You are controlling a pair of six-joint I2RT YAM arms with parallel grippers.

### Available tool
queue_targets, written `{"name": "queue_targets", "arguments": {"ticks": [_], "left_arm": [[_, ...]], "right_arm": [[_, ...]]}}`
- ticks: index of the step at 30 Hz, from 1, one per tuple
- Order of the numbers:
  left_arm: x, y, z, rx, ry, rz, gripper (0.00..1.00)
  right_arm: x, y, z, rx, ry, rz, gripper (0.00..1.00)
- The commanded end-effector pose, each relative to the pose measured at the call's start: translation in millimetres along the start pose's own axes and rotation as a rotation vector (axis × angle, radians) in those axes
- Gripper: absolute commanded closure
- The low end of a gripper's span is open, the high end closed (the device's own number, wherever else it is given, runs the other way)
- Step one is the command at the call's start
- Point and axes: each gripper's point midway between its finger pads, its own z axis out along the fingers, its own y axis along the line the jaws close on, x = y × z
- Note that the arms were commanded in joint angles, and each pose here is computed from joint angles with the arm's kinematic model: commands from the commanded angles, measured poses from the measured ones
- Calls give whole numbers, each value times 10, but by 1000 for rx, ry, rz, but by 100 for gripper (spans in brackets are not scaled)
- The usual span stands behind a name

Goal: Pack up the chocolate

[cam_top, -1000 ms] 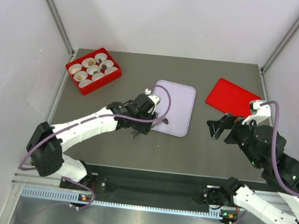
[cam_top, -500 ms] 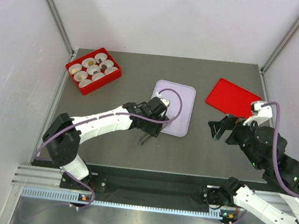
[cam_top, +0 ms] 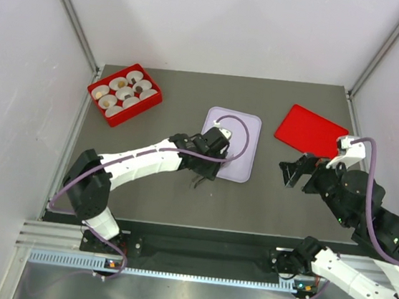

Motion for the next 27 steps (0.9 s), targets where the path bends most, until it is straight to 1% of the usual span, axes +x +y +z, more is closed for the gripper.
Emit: {"name": "queue_targets", "arguments": {"ticks": [1,6,11,12,19,22,23,24,27], "left_arm": [[-123,-54,-119,-10,-33,-15,53],[-15,-78,-70,-37,-5,-2,54],[-4,-100,-62,-61,-6,10,56],[-12,-100,-59,-65,-10,10,58],[-54,-55,-112,-91,-20,15,67],[-189,131,-184,-191,-64,29,67],[-234,229,-205,-239,-76,35,69],[-272,266,-218,-252,-79,37,70],[-578,420,-294,-261,-128,7,72]], "right_arm": [[-199,58,-70,-25,-55,15,0],[-216,104,-72,-47,-54,13,0],[-246,94,-108,-50,-68,18,0],[-250,93,-116,-52,-71,19,0],[-268,70,-141,-46,-81,23,0],[-268,78,-137,-48,-78,22,0],[-270,78,-133,-47,-79,22,0],[-267,87,-133,-51,-76,22,0],[-265,95,-115,-48,-71,22,0]]}}
